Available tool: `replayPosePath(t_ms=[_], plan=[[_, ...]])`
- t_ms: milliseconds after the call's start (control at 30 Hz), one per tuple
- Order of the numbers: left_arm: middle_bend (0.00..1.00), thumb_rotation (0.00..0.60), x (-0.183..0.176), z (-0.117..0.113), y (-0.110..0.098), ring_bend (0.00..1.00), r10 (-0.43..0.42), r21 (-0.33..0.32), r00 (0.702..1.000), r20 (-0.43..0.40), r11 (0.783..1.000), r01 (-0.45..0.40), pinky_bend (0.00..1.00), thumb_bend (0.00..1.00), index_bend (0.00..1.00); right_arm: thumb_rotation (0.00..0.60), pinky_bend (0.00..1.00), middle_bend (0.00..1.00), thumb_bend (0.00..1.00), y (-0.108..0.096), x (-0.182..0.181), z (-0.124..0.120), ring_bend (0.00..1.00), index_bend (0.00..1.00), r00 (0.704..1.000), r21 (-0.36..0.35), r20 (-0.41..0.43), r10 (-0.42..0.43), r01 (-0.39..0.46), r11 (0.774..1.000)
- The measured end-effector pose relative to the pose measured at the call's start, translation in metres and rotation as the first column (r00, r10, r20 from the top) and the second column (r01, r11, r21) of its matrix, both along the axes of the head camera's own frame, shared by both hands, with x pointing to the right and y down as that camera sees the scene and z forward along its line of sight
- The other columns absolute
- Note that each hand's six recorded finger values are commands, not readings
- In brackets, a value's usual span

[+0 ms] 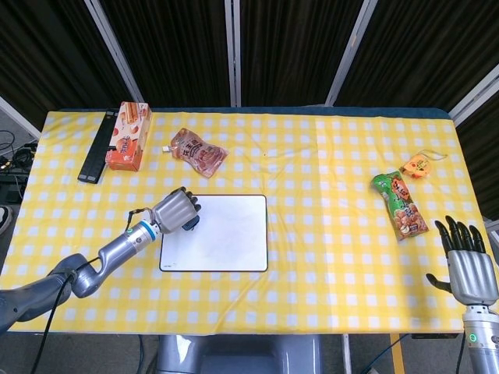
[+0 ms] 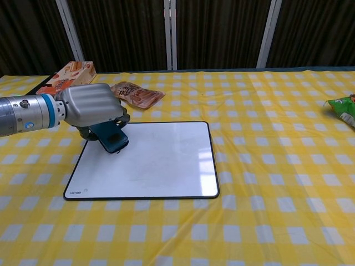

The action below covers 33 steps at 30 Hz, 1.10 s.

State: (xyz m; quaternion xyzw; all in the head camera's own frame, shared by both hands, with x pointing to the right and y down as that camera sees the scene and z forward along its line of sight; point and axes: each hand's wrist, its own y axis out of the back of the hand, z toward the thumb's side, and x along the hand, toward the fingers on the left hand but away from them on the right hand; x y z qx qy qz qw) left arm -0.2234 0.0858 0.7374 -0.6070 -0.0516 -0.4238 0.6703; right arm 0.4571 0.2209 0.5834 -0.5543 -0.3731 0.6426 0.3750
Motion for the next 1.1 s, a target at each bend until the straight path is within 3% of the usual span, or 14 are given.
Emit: replayPosePath(t_ms=[700,1100], plan=[[0.39,0.6,0.03,-0.003,0.033,0.45,0.088,-0.037,0.994,-0.071,0.995,-0.091,0.49,0.45,0.58,0.6,0.0,0.0,0.0,-0.001,0.0,-0.001,0.0,0.0,1.0,0.002,0.003,0.001,-0.001,1.0],[0.39,0.6,-0.014,0.006,0.007,0.45,-0.007,-0.013,1.0,0.02,1.0,0.007,0.49,0.45,0.58,0.6,0.0,0.0,0.0,-0.001,-0.002,0.0,0.0,0.0,1.0,0.002,0.002,-0.001,0.001,1.0]])
